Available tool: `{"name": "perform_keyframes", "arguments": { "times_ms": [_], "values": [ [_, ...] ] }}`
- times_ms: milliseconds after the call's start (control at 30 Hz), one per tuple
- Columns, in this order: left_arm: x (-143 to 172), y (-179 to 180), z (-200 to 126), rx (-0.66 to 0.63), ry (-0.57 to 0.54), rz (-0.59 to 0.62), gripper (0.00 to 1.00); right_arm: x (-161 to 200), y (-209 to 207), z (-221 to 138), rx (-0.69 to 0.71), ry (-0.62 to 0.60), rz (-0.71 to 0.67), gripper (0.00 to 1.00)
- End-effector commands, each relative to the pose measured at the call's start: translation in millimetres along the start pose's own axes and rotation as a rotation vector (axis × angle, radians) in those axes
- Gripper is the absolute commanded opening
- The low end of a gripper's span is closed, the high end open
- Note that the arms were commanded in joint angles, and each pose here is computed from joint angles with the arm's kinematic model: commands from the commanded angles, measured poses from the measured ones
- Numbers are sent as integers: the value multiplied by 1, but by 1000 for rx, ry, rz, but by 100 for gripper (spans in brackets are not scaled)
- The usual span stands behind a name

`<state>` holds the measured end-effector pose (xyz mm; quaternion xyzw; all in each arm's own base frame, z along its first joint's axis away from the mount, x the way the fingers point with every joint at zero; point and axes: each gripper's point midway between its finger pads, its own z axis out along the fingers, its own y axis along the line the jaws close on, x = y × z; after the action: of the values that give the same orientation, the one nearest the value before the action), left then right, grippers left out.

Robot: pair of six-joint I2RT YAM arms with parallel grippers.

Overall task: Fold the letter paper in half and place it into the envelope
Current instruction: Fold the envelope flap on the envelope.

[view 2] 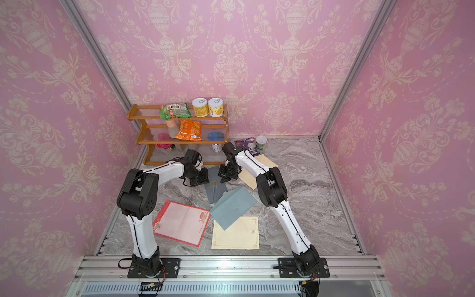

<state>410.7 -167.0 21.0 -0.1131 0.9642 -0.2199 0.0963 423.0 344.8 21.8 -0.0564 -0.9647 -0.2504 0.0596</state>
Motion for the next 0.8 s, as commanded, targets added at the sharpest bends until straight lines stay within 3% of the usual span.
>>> {"name": "perform_keyframes", "arguments": {
  "times_ms": [0, 167, 267, 300, 433, 567, 700, 767],
  "values": [
    [27, 29, 5, -142, 100, 29, 0, 11, -59, 42, 177, 77, 69, 0],
    [11, 8, -6, -156, 72, 109, 0, -4, -21, 7, 72, -5, -8, 0],
    [1, -4, -17, -162, 48, 150, 7, -10, -10, -21, 23, -48, -13, 0],
    [-2, -8, -20, -159, 41, 166, 11, -11, -9, -28, 9, -56, -10, 5],
    [-10, -21, -27, -164, 32, 236, 27, -13, -14, -55, -33, -92, 13, 47],
    [-13, -29, -29, -174, 40, 299, 46, -11, -19, -78, -61, -118, 26, 78],
    [-12, -40, -24, -169, 57, 345, 61, -9, -24, -92, -84, -133, 45, 96],
    [-11, -47, -19, -172, 68, 372, 64, -8, -25, -97, -91, -139, 48, 100]
  ]
}}
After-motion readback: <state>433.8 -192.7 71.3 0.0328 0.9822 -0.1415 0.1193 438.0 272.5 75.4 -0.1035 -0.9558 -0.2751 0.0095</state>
